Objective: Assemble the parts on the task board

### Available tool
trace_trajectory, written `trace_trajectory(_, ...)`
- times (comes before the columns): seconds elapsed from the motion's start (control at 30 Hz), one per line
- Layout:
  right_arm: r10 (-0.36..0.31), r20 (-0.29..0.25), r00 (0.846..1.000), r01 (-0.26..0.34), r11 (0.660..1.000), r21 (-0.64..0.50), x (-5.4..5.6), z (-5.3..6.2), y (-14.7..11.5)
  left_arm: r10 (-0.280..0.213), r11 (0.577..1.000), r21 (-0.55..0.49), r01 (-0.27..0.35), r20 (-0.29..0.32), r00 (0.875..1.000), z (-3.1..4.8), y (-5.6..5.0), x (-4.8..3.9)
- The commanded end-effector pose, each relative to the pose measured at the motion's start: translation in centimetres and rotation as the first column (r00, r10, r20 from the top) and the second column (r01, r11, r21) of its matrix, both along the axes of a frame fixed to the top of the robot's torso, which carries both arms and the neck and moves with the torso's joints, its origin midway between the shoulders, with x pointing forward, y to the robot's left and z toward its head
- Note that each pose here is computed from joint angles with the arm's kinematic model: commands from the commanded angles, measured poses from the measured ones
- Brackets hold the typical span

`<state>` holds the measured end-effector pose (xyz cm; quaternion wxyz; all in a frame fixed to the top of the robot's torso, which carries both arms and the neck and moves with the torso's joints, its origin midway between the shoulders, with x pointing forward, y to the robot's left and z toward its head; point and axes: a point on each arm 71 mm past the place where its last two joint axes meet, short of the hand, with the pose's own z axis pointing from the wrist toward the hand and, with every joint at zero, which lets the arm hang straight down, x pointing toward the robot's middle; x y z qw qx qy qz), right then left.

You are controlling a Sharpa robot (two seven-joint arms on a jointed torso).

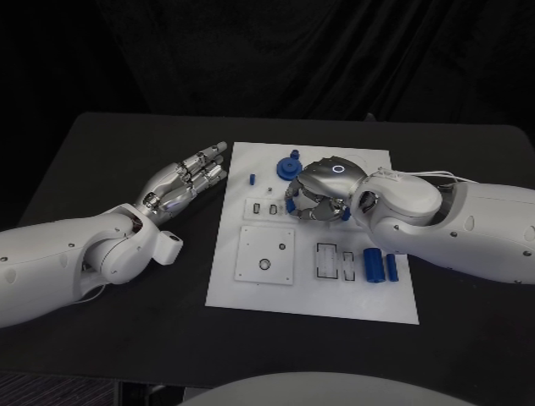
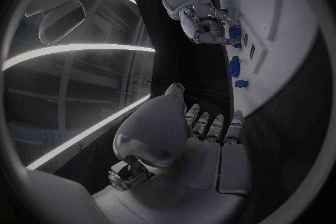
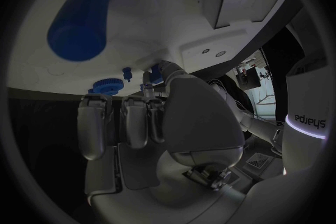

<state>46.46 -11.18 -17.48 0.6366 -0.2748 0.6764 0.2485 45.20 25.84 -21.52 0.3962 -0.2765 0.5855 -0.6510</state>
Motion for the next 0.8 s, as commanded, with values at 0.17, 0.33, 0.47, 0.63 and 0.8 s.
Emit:
trace_trajectory(0.17, -0.018, -0.002, 1.000, 0.018, 1.000, -0.013, 0.03, -0.21, -0.07, -0.024, 0.999, -0.035, 0.026, 0.050, 0.998, 0.43, -0.16, -0.12)
trace_trajectory(0.33, -0.015, -0.001, 1.000, 0.015, 1.000, -0.011, 0.01, -0.19, 0.01, -0.024, 0.999, -0.034, 0.025, 0.050, 0.998, 0.41, -0.16, -0.08)
trace_trajectory(0.47, -0.013, -0.001, 1.000, 0.013, 1.000, -0.011, 0.01, -0.19, 0.05, -0.023, 0.999, -0.033, 0.025, 0.050, 0.998, 0.41, -0.14, -0.06)
trace_trajectory(0.63, -0.012, -0.003, 1.000, 0.012, 1.000, -0.013, 0.00, -0.22, 0.09, -0.024, 0.999, -0.033, 0.026, 0.049, 0.999, 0.39, -0.15, -0.03)
trace_trajectory(0.8, -0.011, -0.003, 1.000, 0.011, 1.000, -0.014, 0.00, -0.22, 0.14, -0.024, 0.999, -0.033, 0.026, 0.048, 0.999, 0.38, -0.17, -0.01)
